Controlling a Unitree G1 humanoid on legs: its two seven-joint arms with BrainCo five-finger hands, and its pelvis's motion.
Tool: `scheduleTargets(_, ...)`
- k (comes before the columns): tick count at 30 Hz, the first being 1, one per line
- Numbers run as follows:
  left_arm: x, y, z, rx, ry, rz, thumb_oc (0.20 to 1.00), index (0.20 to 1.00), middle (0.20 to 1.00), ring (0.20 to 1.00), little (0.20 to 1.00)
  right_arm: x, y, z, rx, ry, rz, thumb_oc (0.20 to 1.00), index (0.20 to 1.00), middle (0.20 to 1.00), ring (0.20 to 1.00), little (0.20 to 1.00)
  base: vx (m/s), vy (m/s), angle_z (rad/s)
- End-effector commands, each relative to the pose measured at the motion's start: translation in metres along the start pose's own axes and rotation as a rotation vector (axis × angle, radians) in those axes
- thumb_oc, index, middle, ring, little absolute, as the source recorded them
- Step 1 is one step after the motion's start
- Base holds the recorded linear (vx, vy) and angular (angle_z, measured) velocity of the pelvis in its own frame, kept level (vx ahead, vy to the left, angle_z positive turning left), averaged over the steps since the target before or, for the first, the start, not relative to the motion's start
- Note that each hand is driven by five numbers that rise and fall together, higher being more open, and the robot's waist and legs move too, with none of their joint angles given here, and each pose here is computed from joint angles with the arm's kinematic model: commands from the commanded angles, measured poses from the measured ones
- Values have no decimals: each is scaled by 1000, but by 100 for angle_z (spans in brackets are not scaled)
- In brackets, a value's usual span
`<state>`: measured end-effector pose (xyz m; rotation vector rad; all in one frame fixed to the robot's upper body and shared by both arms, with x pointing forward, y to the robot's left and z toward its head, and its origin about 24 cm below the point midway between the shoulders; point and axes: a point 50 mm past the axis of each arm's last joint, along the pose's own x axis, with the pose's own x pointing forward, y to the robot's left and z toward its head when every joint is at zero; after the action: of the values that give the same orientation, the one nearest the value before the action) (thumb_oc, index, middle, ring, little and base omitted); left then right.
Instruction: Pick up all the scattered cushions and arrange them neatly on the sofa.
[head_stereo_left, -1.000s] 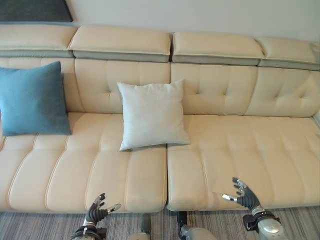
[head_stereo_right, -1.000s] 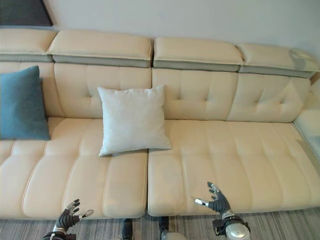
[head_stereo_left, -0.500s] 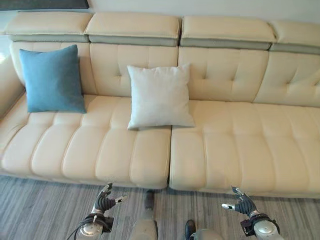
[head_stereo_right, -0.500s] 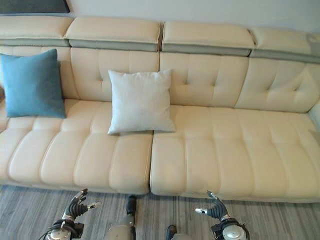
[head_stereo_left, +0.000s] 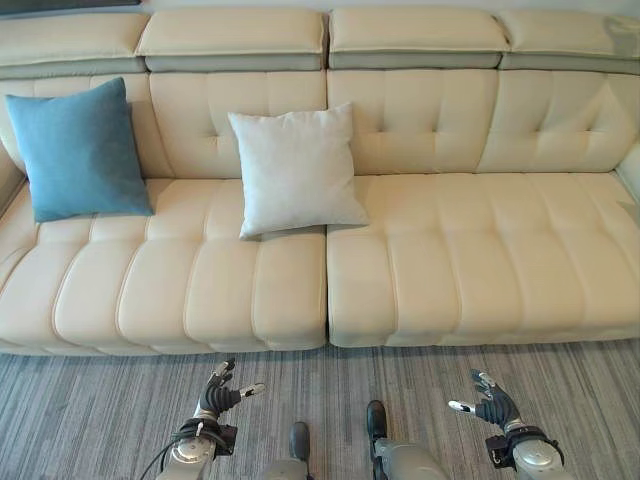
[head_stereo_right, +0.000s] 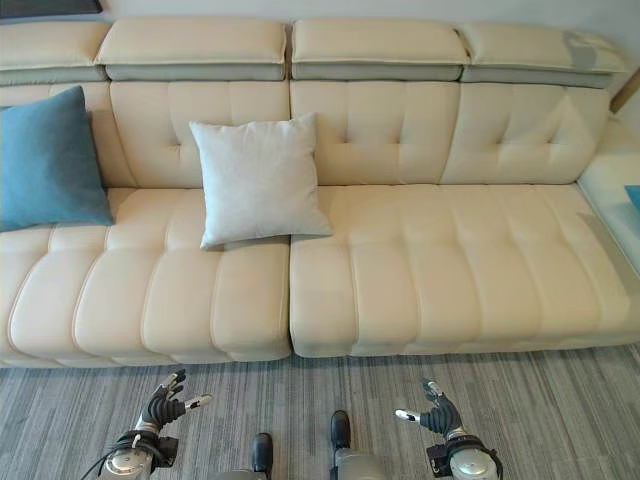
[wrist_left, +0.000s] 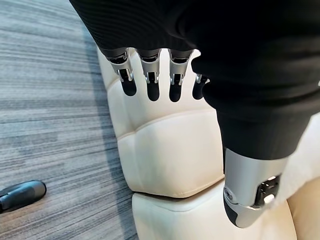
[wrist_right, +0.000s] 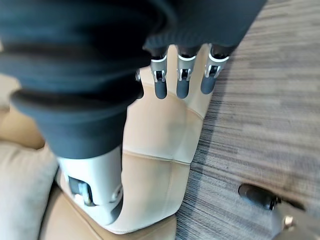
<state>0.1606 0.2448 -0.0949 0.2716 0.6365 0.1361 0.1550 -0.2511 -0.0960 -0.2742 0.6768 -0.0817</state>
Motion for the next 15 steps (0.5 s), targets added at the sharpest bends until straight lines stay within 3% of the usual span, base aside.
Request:
scheduleTargets(1, -1, 1, 5, 64, -38, -42, 1000, 1000, 1000, 1000, 1000, 3, -7, 13, 54, -57, -34, 1000, 1000, 1000, 1000, 1000, -15, 45, -66)
scheduleTargets(5, 2, -6, 11, 90, -55, -79, 1000, 1000, 1000, 1000, 1000, 9, 0, 29, 69, -106, -18, 1000, 1000, 1000, 1000, 1000, -49, 29, -92)
scheduleTargets(12, 3, -6, 30, 109, -134, -114, 1000, 1000, 1000, 1000, 1000, 13, 18, 56, 34, -201, 43, 1000, 1000, 1000, 1000, 1000, 11, -120, -212)
scheduleTargets(15, 0, -11, 19, 110, -91, -140, 1000, 1000, 1000, 1000, 1000, 9, 19, 51, 2, -191, 60, 1000, 1000, 1000, 1000, 1000, 237, -242, -122)
